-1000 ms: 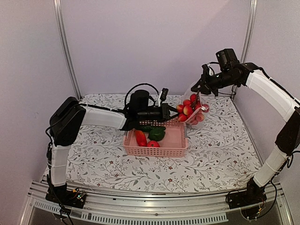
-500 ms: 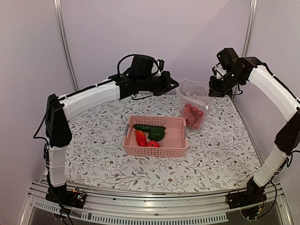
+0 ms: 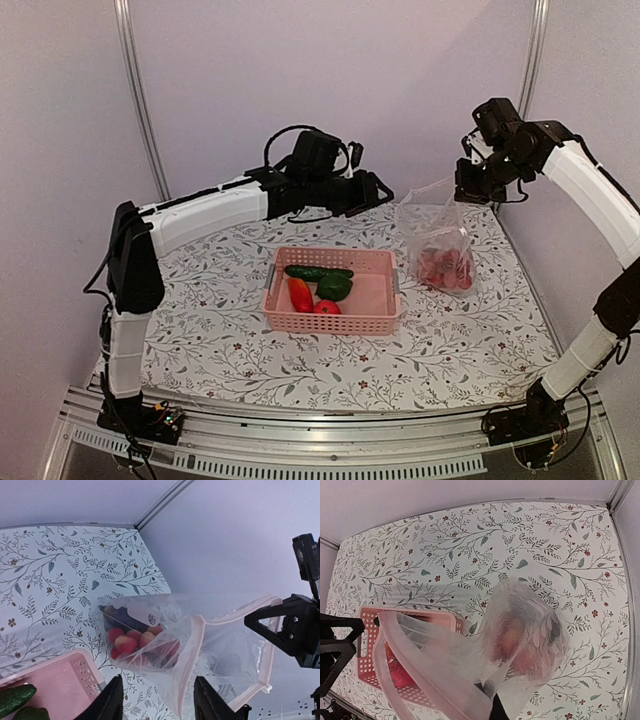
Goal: Place the food in the zip-top bag and seal the zipper
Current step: Adjust the zipper food storage bag at the center of the board, then pick up the fake fruit from the bin.
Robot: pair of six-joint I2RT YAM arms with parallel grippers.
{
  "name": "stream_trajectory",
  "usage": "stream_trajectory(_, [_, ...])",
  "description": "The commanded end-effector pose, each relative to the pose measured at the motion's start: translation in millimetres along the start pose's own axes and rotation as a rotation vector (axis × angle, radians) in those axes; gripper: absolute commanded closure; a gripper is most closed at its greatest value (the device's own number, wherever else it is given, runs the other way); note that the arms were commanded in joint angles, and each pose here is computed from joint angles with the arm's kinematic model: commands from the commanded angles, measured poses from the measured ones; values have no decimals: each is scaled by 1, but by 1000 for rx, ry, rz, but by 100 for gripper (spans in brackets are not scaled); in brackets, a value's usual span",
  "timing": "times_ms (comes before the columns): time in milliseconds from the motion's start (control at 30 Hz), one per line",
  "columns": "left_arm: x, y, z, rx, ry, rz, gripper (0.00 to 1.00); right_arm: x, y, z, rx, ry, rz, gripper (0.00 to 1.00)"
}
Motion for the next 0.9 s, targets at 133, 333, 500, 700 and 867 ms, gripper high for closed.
stream_trajectory(133, [56, -19, -73, 17, 288, 99, 36, -1, -1, -5, -54, 30, -1, 100])
stream_trajectory(333, [119, -69, -93, 197, 486, 109, 32, 4, -6, -4, -58, 81, -7, 100])
stream_trajectory(500, [144, -88, -82, 296, 499, 220, 22, 10, -11, -5, -55, 141, -29, 100])
stream_trajectory(700, [167, -93, -49, 361, 480, 228, 9, 12, -16, -3, -36, 163, -43, 100])
stream_trajectory(867, [173, -93, -19, 413, 434, 283, 0, 16, -20, -1, -19, 193, -39, 100])
Point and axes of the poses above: each gripper's point midway between its finger pads, its own z axis out along the fingers, its own x axis along the line the jaws close on, y = z × x, the point moved 4 cm from there along -z, back along the fingers, and after that the axes turned 4 degrees about -z, right-handed, at the moved point
